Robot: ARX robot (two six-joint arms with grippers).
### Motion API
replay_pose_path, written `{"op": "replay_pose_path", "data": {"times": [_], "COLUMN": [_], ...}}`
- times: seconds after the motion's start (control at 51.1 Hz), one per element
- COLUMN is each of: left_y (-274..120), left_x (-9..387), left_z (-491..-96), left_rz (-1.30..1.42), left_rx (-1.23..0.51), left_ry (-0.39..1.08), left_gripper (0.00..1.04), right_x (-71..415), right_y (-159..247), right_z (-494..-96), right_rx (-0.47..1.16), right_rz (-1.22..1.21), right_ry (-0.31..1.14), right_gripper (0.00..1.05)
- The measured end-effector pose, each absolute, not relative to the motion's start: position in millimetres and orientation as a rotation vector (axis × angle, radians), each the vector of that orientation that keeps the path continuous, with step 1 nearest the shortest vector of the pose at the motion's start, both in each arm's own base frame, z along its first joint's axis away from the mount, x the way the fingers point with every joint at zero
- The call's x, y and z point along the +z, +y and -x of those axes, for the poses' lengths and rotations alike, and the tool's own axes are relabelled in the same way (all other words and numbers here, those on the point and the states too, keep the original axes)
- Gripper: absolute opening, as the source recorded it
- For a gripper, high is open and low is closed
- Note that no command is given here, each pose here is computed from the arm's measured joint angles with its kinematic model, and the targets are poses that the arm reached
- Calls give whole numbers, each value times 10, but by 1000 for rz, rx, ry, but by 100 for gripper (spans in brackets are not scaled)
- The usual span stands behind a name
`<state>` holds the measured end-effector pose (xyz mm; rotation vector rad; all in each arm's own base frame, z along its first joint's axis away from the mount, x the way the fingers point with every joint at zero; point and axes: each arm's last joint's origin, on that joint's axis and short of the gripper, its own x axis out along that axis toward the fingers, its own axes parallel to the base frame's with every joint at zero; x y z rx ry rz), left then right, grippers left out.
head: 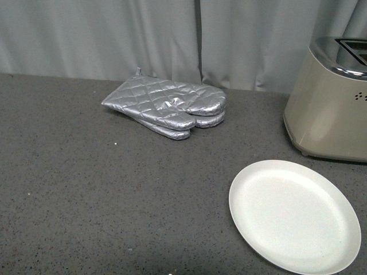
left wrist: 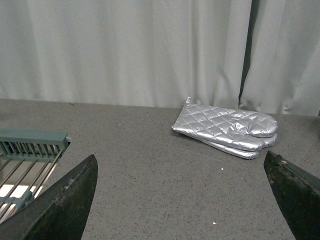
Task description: Put bread into toaster
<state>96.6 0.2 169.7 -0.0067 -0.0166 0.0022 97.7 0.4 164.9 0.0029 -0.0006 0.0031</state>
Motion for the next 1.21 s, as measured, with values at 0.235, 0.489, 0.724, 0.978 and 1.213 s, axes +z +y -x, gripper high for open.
{"op": "replay_pose_path", "data": {"times": [0.235, 0.489, 0.724, 0.978, 1.213], "left_y": [2, 2, 2, 2, 2], "left_x": [1697, 1697, 1697, 1697, 1697], "left_z": [-966, -966, -966, -966, -966], "left_rz": [7, 7, 7, 7, 7], "left_rx": [2, 2, 2, 2, 2], "left_ry": [-17, -17, -17, -17, -17], "left_gripper": [98, 98, 98, 98, 98], "right_x": [1649, 1649, 1649, 1649, 1649], "right_y": [3, 2, 2, 2, 2], "right_z": [-977, -977, -977, -977, -977], "right_rx": [2, 0, 1, 1, 1], "right_rz": [-2, -3, -3, -3, -3], "right_ry": [-1, -1, -1, -1, -1], "right_gripper": [54, 93, 95, 95, 95]}}
